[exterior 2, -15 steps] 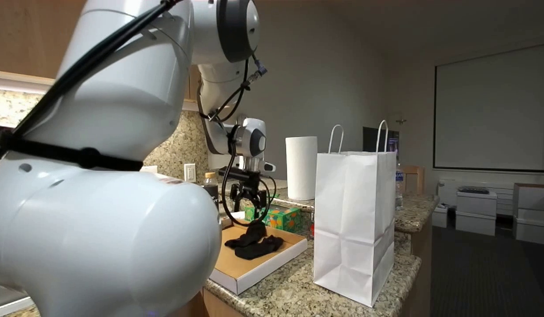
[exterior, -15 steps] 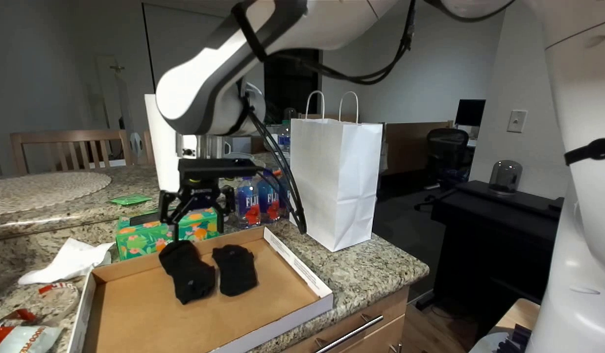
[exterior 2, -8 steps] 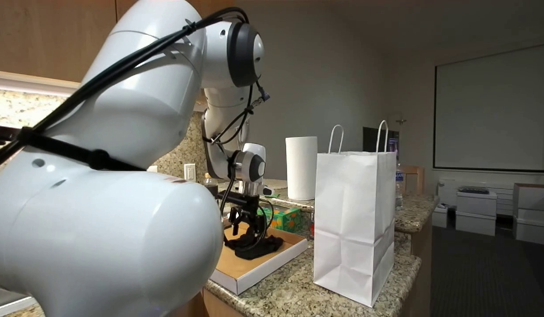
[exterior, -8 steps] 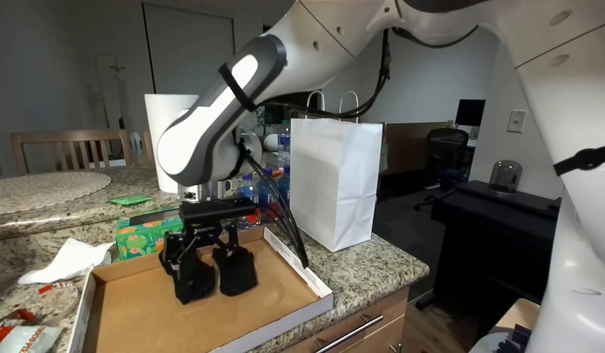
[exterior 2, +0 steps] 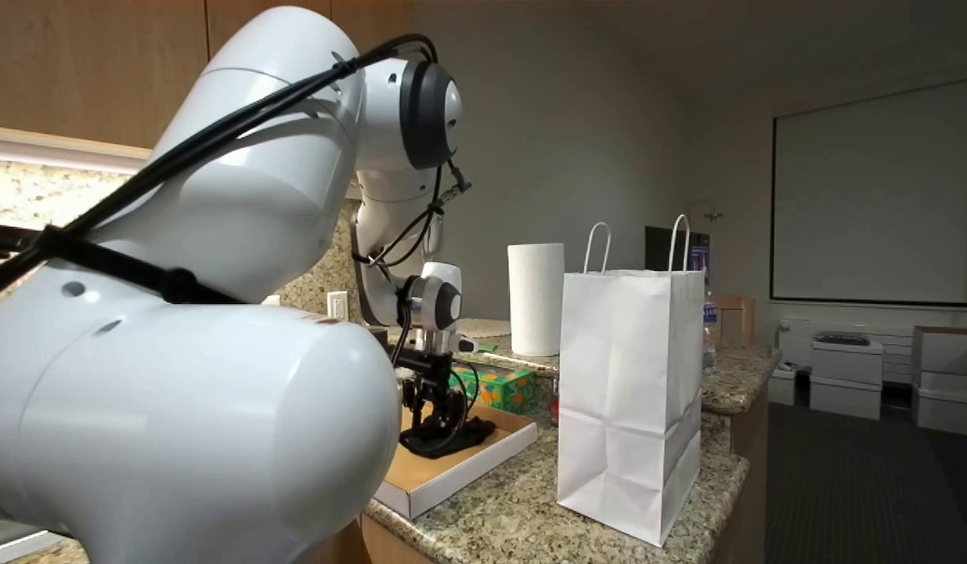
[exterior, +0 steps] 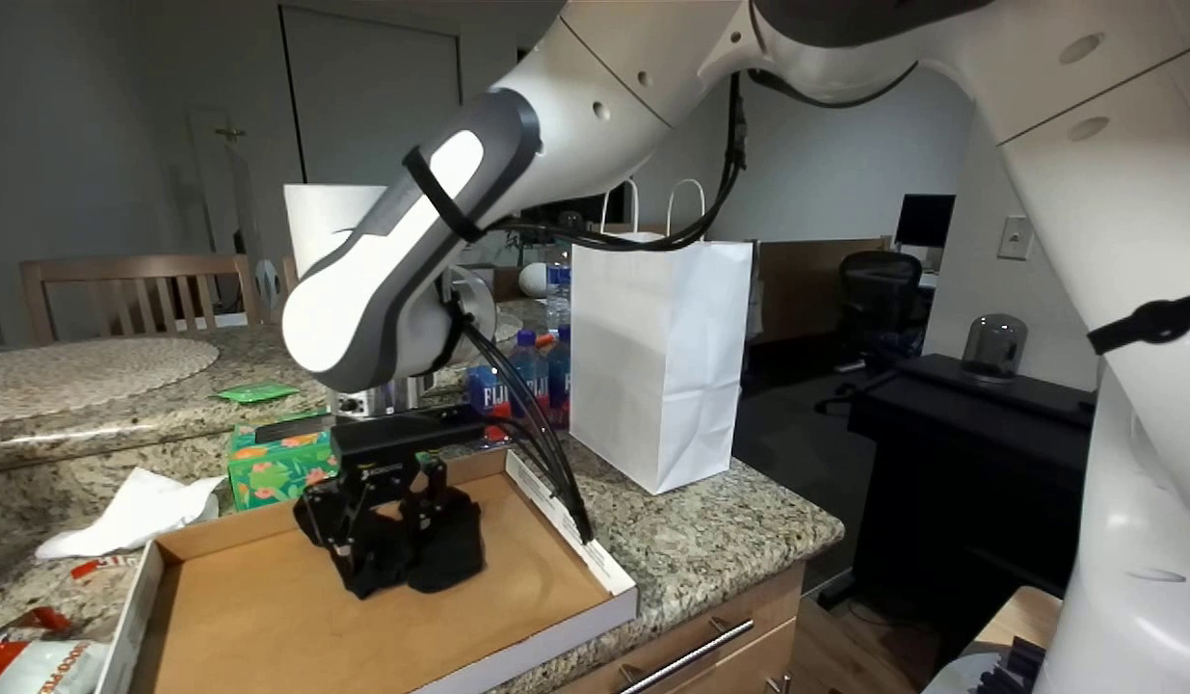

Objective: Place the black socks inside the white bag

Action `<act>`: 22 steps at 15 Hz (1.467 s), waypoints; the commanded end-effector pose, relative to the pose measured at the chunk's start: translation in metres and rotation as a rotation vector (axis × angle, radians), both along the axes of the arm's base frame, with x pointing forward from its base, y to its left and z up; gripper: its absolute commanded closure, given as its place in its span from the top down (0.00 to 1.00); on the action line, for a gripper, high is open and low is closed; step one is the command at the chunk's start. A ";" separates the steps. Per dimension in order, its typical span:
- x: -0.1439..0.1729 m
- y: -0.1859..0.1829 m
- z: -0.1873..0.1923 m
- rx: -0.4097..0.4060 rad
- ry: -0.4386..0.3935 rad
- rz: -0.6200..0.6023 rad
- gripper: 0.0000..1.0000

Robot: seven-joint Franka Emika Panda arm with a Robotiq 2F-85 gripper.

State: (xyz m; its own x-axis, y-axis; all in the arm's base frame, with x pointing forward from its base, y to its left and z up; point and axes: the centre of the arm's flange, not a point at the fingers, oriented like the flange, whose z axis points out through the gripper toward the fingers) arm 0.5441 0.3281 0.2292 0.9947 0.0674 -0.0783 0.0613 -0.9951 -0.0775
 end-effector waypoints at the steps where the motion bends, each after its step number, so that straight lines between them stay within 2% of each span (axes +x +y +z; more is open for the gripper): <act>1: 0.001 -0.003 0.003 -0.047 -0.018 -0.024 0.32; 5: 0.000 -0.011 0.019 -0.080 -0.021 -0.027 0.08; 6: -0.002 -0.013 0.024 -0.085 -0.021 -0.030 0.05; 9: -0.006 -0.015 0.048 -0.103 -0.019 -0.036 0.01; 10: -0.007 -0.015 0.055 -0.110 -0.019 -0.035 0.04; 14: -0.012 -0.016 0.107 -0.125 -0.029 -0.001 0.05; 20: -0.020 -0.024 0.250 -0.133 -0.034 0.150 0.05; 22: -0.023 -0.038 0.306 -0.156 -0.072 0.174 0.05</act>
